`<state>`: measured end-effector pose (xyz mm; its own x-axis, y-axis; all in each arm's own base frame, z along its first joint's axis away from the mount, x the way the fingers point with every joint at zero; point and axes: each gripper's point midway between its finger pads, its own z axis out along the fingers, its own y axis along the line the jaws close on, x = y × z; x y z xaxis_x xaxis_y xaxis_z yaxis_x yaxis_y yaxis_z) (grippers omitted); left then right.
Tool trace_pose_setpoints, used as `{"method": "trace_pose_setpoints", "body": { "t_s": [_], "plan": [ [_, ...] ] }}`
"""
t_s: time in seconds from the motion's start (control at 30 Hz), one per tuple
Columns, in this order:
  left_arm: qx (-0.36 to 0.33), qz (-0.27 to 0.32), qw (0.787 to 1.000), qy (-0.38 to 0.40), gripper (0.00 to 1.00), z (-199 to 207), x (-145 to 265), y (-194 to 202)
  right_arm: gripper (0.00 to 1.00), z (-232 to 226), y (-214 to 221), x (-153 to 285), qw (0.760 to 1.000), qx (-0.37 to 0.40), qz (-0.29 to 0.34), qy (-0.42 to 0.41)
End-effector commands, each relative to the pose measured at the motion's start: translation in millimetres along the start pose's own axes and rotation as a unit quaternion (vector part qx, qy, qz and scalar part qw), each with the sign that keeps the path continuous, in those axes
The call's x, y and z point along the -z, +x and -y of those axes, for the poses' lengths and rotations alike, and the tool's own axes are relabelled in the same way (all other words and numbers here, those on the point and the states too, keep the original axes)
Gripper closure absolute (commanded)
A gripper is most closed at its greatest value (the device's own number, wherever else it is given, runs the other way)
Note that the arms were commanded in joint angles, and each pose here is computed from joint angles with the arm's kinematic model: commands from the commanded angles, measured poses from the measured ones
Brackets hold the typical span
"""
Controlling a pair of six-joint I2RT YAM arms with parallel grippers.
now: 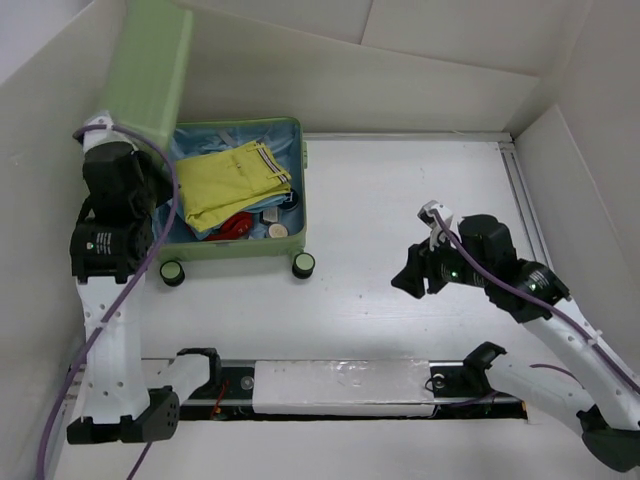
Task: Pack the luggage
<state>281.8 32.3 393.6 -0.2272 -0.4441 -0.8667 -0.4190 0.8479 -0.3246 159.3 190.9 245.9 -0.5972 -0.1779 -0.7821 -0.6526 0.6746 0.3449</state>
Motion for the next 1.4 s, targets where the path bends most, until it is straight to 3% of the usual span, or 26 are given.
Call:
{"method": "trace_pose_setpoints", "body": {
  "t_s": [0.0, 0.13, 0.17, 0.2, 0.27, 0.37, 0.43, 0.5, 0.53, 0.57, 0.67, 0.7, 0.87, 0.93, 0.97, 1.0, 1.07, 1.1, 1.13, 1.17, 1.23, 1.3, 1.37],
  "plan": [
    [-0.027, -0.049, 0.975, 0.213, 1.00, 81, -4, 19, 0.42, -9, -19, -9, 0.999, -0.004, 0.028, -0.021],
    [-0.036, -0.105, 0.948, 0.297, 0.97, 104, 0, 47, 0.42, -10, -24, -15, 0.999, -0.010, 0.022, -0.025],
    [-0.037, -0.115, 0.942, 0.315, 0.84, 110, 0, 52, 0.42, -8, -28, -16, 0.999, -0.010, 0.025, -0.019],
    [-0.044, -0.133, 0.925, 0.353, 0.61, 120, 7, 58, 0.42, -8, -28, -16, 0.999, -0.010, 0.025, -0.019],
    [-0.047, -0.161, 0.911, 0.378, 0.44, 126, 10, 69, 0.42, -5, -36, -15, 0.999, -0.009, 0.035, -0.005],
    [-0.069, -0.199, 0.886, 0.413, 0.28, 149, 24, 88, 0.42, -1, -45, -16, 0.999, -0.009, 0.040, 0.009],
    [-0.087, -0.251, 0.851, 0.454, 0.17, 174, 39, 118, 0.42, 1, -48, -17, 0.999, -0.009, 0.042, 0.015],
    [-0.095, -0.290, 0.814, 0.495, 0.15, 203, 58, 138, 0.42, 3, -51, -18, 0.999, -0.009, 0.042, 0.020],
    [-0.097, -0.299, 0.805, 0.503, 0.15, 212, 64, 142, 0.42, 3, -51, -18, 0.999, -0.009, 0.042, 0.020],
    [-0.103, -0.281, 0.797, 0.525, 0.15, 227, 73, 132, 0.42, 1, -54, -16, 0.999, -0.008, 0.047, 0.019],
    [-0.088, -0.300, 0.756, 0.575, 0.15, 257, 90, 128, 0.42, 5, -53, -16, 0.999, -0.009, 0.045, 0.029],
    [-0.082, -0.274, 0.745, 0.603, 0.15, 269, 98, 110, 0.42, 6, -57, -14, 0.998, -0.008, 0.052, 0.034],
    [-0.060, -0.205, 0.733, 0.645, 0.12, 298, 114, 60, 0.42, 12, -59, -9, 0.997, -0.010, 0.056, 0.058],
    [-0.055, -0.171, 0.734, 0.655, 0.12, 306, 117, 37, 0.44, 14, -63, -6, 0.996, -0.009, 0.064, 0.067],
    [-0.050, -0.158, 0.750, 0.641, 0.14, 308, 103, 29, 0.53, 14, -66, -7, 0.996, -0.009, 0.065, 0.067],
    [-0.021, -0.135, 0.795, 0.591, 0.16, 308, 78, 14, 0.59, 14, -66, -7, 0.996, -0.009, 0.065, 0.067],
    [0.015, -0.110, 0.850, 0.515, 0.17, 289, 45, -9, 0.71, 16, -68, -7, 0.995, -0.010, 0.063, 0.073],
    [0.046, -0.085, 0.887, 0.451, 0.19, 265, 10, -29, 0.88, 15, -70, -8, 0.995, -0.010, 0.063, 0.073],
    [0.085, -0.056, 0.924, 0.369, 0.21, 238, -27, -44, 0.93, 17, -69, -11, 0.996, -0.011, 0.057, 0.074],
    [0.138, -0.071, 0.936, 0.316, 0.24, 214, -51, -41, 0.96, 16, -76, -7, 0.995, -0.009, 0.067, 0.078],
    [0.211, -0.022, 0.952, 0.221, 0.31, 144, -91, -70, 1.00, 18, -79, -15, 0.995, -0.011, 0.059, 0.080],
    [0.270, -0.013, 0.947, 0.171, 0.37, 101, -126, -68, 1.00, 18, -92, -17, 0.994, -0.005, 0.069, 0.082],
    [0.289, 0.034, 0.951, 0.108, 0.41, 53, -149, -88, 1.00, 20, -102, -28, 0.994, -0.004, 0.070, 0.082]
  ]
}}
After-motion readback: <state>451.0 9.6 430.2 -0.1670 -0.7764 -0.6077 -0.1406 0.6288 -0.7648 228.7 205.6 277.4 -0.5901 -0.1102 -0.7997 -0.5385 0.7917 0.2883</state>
